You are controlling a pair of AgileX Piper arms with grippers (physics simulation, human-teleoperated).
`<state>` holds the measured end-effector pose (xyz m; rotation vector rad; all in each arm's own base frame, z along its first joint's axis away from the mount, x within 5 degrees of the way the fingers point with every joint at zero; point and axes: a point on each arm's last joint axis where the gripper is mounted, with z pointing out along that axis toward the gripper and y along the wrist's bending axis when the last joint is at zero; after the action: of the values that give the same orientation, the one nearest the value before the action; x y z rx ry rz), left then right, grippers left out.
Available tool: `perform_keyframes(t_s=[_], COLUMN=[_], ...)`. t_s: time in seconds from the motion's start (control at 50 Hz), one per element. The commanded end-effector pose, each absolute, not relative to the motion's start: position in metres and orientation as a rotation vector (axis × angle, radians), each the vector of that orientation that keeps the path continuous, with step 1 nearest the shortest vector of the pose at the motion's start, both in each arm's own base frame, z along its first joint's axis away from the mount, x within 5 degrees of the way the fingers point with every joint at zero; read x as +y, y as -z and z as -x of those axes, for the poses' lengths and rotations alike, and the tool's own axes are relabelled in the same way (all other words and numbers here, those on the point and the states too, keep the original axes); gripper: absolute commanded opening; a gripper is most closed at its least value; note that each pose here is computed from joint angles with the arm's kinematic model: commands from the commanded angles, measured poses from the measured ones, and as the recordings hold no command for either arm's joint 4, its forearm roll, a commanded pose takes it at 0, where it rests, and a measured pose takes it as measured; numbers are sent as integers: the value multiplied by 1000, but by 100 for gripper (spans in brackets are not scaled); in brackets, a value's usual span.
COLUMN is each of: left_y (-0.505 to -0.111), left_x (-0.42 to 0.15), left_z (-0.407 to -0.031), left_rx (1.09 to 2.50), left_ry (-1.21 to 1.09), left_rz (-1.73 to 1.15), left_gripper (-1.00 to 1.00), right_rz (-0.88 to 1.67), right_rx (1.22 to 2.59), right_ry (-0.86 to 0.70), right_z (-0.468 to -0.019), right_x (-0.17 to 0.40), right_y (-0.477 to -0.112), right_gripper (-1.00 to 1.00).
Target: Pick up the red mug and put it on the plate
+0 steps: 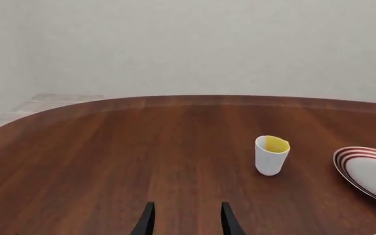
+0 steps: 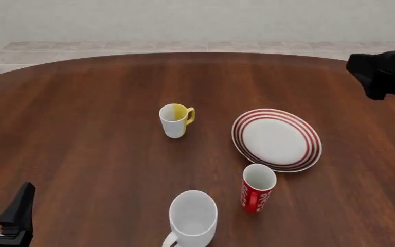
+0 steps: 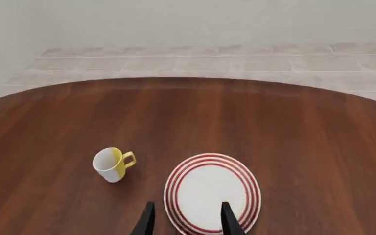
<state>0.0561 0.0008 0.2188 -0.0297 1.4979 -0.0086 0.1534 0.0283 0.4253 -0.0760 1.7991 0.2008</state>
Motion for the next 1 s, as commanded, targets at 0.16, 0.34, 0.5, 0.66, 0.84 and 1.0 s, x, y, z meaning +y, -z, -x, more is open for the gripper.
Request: perform_keyframes(t_s=[0.16,0.34,0.5,0.66,0.84,1.0], left_y=[-223,-229,-231,-232,-230,-231], left_x=[1,1,1,1,1,1], left_z=[-55,-53,-53,-52,-53,-53], left_rx=[1496,1493,1490,1486,1485,1484], left_ry=[10,14,14,9,9,9], left_rz=[37,41,45,40,40,42], left_gripper=[100,100,100,100,100,100], right_rz=[1,28,126,134,155,148], right_rx=[2076,2172,2214,2245,2288,2314], right_ry=[-239,-275,-286,-286,-293,-308], right_z=[-209,-217,-220,-223,-225,-229], right_x=[41,56,71,75,82,88], right_y=[-403,-380,-367,-355,-338,-328], right_gripper=[100,100,100,100,100,100])
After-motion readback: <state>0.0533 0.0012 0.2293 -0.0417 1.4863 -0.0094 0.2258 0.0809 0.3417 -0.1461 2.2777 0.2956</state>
